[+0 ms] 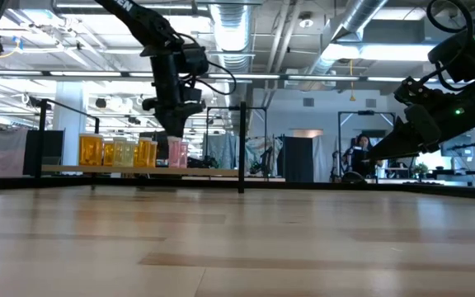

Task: Pick and place medicine bottles onto shelf by color
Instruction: Adjust the pink pill bottle on the shelf

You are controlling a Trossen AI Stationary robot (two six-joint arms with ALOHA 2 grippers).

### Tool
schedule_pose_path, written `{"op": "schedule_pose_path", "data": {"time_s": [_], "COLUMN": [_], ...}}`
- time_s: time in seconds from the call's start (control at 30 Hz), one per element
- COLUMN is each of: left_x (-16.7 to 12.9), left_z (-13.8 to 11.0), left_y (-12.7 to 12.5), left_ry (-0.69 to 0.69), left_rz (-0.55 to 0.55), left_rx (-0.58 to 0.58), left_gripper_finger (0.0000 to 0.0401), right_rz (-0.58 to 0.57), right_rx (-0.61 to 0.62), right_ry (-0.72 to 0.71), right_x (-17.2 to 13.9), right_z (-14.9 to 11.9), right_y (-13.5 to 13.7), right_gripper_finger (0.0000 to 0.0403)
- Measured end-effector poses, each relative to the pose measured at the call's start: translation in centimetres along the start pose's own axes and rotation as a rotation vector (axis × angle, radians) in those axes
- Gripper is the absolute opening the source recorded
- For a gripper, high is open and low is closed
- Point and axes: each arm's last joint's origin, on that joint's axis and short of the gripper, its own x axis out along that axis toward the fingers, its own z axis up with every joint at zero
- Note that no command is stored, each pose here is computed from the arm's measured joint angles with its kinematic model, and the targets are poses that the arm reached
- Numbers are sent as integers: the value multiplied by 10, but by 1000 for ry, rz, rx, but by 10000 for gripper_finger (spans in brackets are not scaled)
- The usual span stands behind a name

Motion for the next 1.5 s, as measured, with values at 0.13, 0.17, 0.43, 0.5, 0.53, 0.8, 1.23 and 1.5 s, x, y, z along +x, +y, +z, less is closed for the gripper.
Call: {"op": "schedule_pose_path", "data": {"time_s": [0.13,0.17,0.43,0.5,0.53,0.8,1.23,1.5], "left_x": [0,0,-1,-1,-1,-1,0,3], "left_z": [3,4,9,9,9,8,5,4], "left_y": [-1,-1,-2,-2,-2,-4,-9,-18], "left_ry": [-31,-43,-88,-88,-87,-76,-65,-115], "left_rz": [-11,-21,-32,-32,-32,-64,-76,-51], "left_rx": [-4,-1,-6,-10,-13,-2,6,10], "left_gripper_finger": [103,103,103,103,103,103,103,103], "right_rz": [0,0,0,0,0,0,0,0], "right_rx": [0,0,0,0,0,0,0,0], "right_ry": [0,0,0,0,0,0,0,0], "right_x": [0,0,0,0,0,0,0,0], "right_z": [0,0,0,0,0,0,0,0], "right_y": [0,0,0,0,0,0,0,0], "right_gripper_finger": [270,270,270,270,270,270,270,270]}}
